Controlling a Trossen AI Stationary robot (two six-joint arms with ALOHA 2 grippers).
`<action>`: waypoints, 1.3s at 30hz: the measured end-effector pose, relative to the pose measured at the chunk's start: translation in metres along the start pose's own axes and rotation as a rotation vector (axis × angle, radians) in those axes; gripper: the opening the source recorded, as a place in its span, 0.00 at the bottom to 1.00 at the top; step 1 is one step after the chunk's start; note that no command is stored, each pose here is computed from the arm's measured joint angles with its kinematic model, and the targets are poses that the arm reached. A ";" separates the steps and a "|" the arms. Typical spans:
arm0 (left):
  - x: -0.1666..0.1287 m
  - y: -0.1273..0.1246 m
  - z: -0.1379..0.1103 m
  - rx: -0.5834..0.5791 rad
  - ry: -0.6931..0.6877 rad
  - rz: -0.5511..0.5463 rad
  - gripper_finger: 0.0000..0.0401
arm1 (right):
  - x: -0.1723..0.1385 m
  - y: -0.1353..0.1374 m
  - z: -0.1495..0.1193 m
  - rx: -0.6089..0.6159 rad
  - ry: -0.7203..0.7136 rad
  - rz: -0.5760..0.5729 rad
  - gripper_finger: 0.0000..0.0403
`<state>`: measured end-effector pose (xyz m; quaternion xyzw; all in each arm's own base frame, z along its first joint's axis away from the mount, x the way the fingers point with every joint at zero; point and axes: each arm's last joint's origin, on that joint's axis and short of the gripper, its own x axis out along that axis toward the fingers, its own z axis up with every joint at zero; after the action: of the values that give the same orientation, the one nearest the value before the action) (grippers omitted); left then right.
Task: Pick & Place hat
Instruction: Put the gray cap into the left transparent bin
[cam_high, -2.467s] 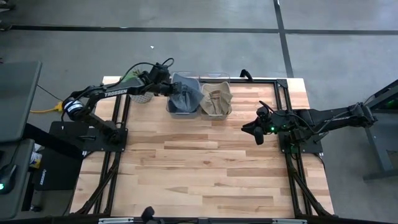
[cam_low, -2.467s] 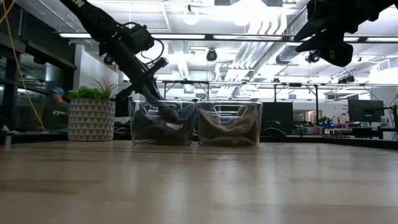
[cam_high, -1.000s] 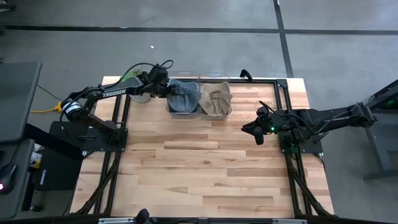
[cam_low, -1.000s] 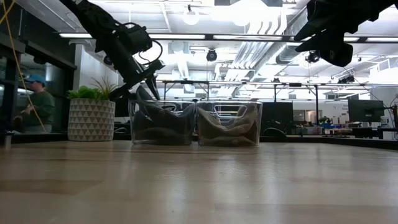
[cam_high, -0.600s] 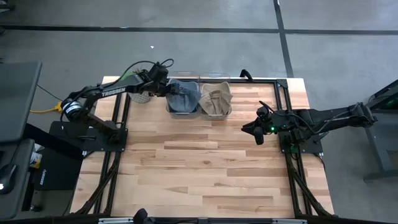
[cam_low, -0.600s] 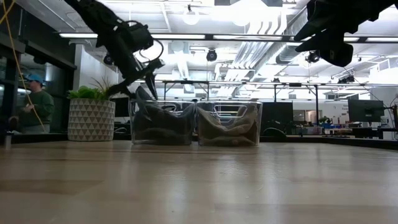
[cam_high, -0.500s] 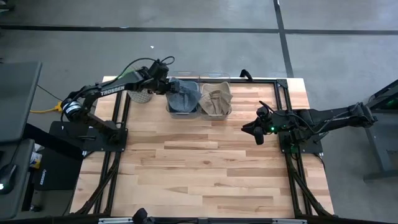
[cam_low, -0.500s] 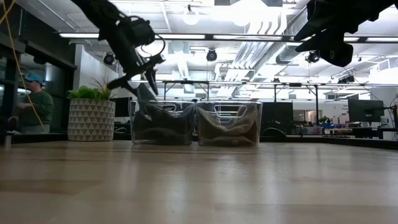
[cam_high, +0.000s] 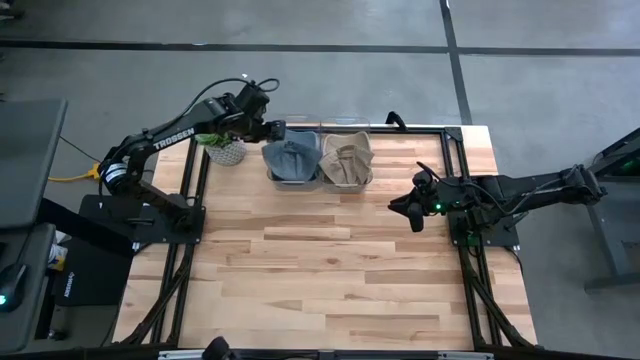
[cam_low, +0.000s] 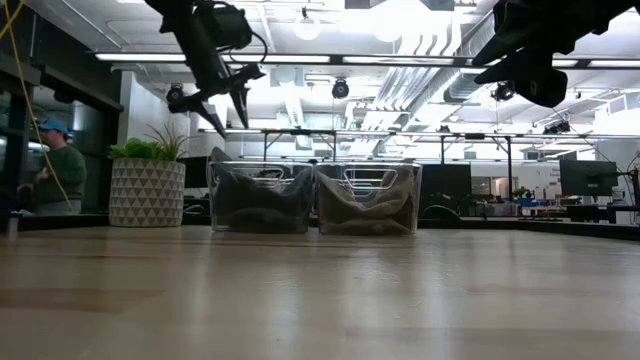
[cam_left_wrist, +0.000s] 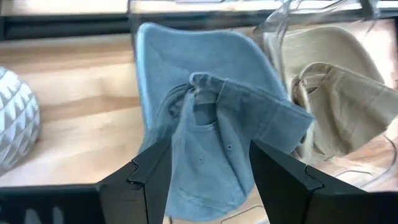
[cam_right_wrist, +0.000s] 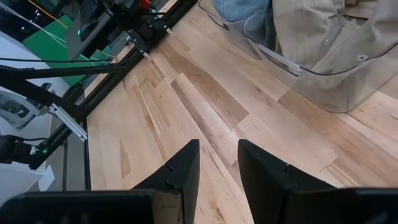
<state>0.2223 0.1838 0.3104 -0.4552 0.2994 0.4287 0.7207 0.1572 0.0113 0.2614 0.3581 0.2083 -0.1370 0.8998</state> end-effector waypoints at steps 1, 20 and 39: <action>0.000 0.001 -0.001 -0.006 0.007 0.007 0.49 | 0.000 0.000 0.000 0.000 -0.001 -0.001 0.26; -0.001 -0.017 -0.028 0.033 0.085 0.030 0.03 | 0.000 0.000 0.000 0.002 -0.014 -0.014 0.26; 0.004 -0.004 -0.032 -0.081 0.024 0.260 0.00 | 0.000 0.000 0.000 0.003 -0.013 -0.014 0.26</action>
<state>0.2263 0.1553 0.2961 -0.4464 0.3468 0.5247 0.6365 0.1573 0.0108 0.2612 0.3571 0.2045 -0.1460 0.8996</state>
